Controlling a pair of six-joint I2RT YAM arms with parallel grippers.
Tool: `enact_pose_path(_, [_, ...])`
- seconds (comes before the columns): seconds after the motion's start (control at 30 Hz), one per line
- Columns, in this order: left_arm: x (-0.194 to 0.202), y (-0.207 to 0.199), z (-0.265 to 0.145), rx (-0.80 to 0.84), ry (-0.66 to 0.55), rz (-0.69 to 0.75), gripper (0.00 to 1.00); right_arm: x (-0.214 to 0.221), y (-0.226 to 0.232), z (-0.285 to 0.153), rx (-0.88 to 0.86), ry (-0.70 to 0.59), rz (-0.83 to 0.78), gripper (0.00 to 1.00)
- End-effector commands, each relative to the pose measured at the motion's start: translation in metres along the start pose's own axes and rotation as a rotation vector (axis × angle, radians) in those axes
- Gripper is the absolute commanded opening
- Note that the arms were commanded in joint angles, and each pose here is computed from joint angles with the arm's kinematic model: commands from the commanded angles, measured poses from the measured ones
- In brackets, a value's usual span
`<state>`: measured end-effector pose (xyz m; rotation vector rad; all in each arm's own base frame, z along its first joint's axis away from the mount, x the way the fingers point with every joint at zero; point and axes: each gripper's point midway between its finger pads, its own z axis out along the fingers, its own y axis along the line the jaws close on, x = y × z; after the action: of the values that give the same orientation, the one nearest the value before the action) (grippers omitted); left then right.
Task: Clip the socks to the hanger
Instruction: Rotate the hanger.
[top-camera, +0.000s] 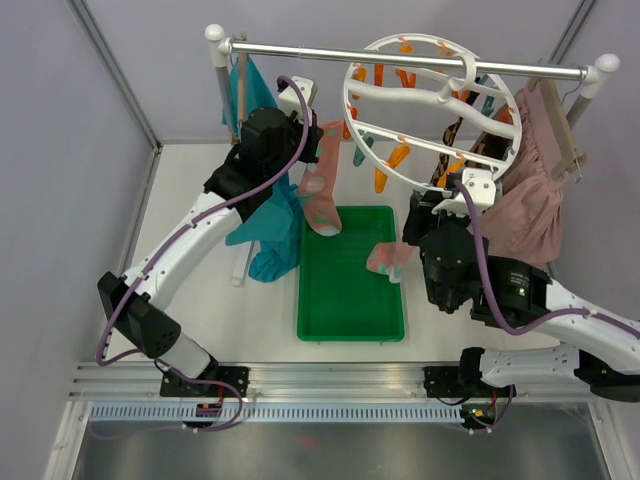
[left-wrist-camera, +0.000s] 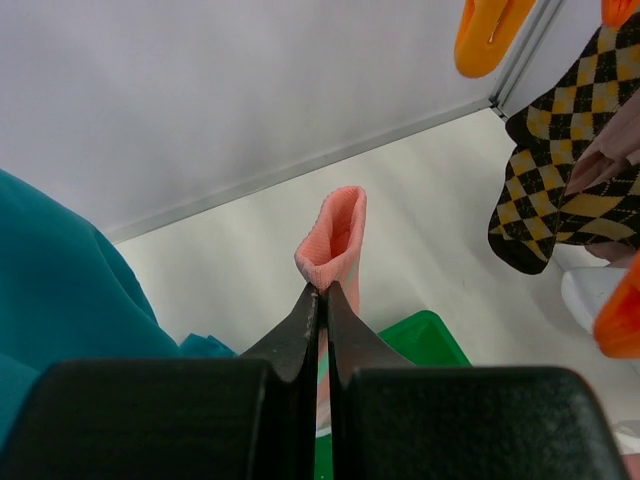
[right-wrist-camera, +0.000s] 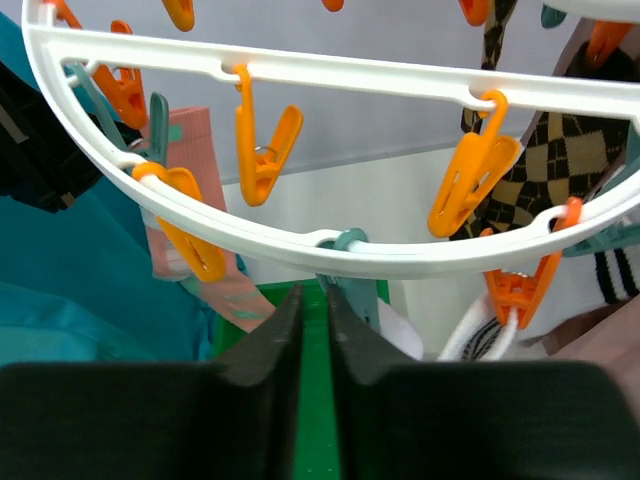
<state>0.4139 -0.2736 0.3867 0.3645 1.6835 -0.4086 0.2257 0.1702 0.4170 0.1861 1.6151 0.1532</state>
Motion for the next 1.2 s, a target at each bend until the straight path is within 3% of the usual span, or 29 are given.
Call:
enact_pose_path(0.0, [-0.025,-0.001,-0.009,0.024,-0.077,-0.005,0.02,-0.005,-0.001,-0.007,-0.047,0.030,0.028,0.28])
enact_pose_path(0.1, [-0.024,-0.002,-0.008,0.029,-0.074,-0.006,0.02,-0.002,0.014,-0.008,-0.087,0.081,-0.002,0.38])
enact_pose_path(0.47, [-0.024,-0.003,-0.009,0.035,-0.073,-0.009,0.02,0.009,0.016,0.003,-0.010,0.076,-0.068,0.43])
enact_pose_path(0.83, [-0.024,-0.003,-0.010,0.038,-0.073,-0.011,0.02,0.010,-0.053,0.012,0.242,0.005,-0.146,0.35])
enact_pose_path(1.17, [-0.023,-0.008,-0.009,0.063,-0.067,-0.020,0.02,-0.009,-0.105,0.001,0.370,-0.070,-0.118,0.34])
